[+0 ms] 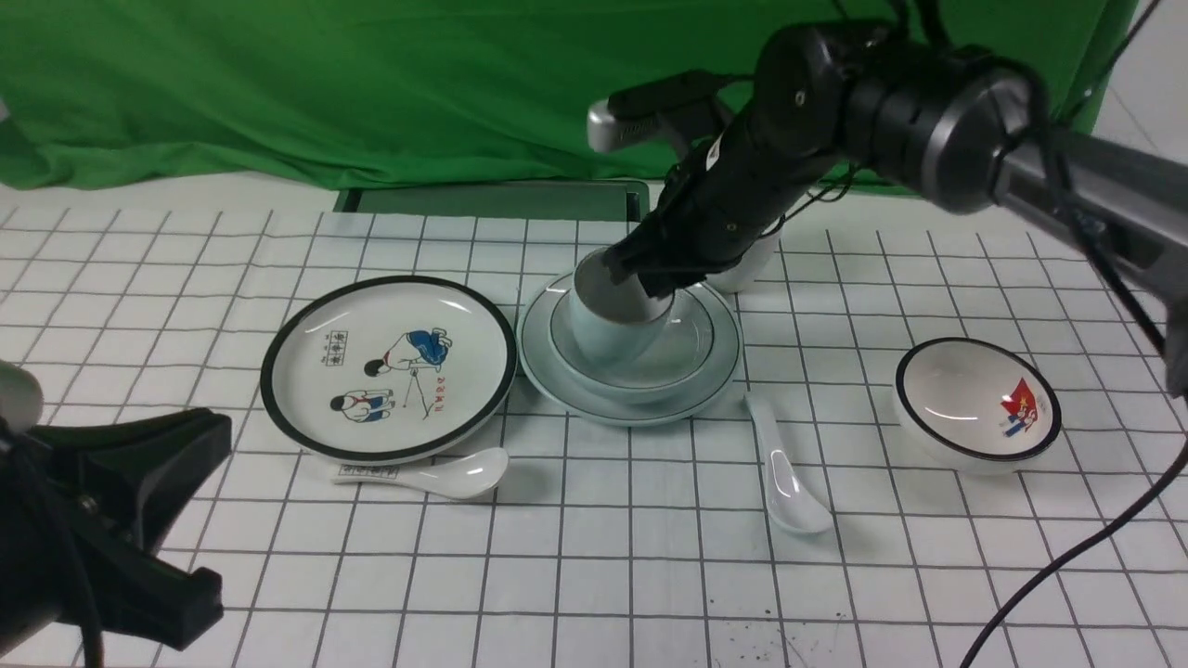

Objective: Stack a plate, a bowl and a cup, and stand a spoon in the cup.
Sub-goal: Use the right arm to put the blue teacup into the blue rice bowl in the middle

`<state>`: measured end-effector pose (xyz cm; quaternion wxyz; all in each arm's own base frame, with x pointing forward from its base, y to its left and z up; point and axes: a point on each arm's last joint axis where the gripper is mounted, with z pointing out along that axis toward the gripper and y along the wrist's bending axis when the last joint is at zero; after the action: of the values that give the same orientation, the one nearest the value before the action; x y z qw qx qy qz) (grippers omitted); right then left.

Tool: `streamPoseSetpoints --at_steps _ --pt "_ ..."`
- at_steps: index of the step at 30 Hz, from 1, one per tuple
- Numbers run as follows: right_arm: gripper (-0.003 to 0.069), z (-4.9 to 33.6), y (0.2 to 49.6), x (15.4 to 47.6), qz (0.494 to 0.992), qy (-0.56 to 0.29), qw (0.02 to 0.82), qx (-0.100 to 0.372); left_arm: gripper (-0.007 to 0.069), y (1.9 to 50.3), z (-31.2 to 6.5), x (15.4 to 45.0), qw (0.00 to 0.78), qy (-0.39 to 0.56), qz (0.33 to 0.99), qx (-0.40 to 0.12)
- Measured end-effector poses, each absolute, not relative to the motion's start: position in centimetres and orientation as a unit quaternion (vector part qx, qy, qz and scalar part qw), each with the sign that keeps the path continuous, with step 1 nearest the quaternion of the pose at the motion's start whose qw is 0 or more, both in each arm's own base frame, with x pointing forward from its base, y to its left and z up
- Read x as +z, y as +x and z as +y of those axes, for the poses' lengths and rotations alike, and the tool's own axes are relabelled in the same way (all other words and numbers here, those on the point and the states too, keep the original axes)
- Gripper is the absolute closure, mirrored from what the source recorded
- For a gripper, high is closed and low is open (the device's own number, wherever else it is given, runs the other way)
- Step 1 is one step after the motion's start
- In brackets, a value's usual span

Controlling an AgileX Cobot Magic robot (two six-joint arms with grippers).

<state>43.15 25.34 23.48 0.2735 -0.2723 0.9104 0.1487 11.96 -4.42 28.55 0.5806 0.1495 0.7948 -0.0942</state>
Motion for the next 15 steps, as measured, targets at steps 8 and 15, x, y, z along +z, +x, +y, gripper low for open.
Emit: streamPoseSetpoints --at_steps 8,15 --pt "0.0422 25.0 43.8 23.1 0.913 -0.281 0.270 0.119 0.0660 11.9 -4.4 28.3 0.568 0.146 0.805 -0.096" --pt "0.0281 24.8 43.8 26.1 0.906 -0.295 0.284 0.106 0.0660 11.9 -4.4 28.5 0.566 0.146 0.806 -0.096"
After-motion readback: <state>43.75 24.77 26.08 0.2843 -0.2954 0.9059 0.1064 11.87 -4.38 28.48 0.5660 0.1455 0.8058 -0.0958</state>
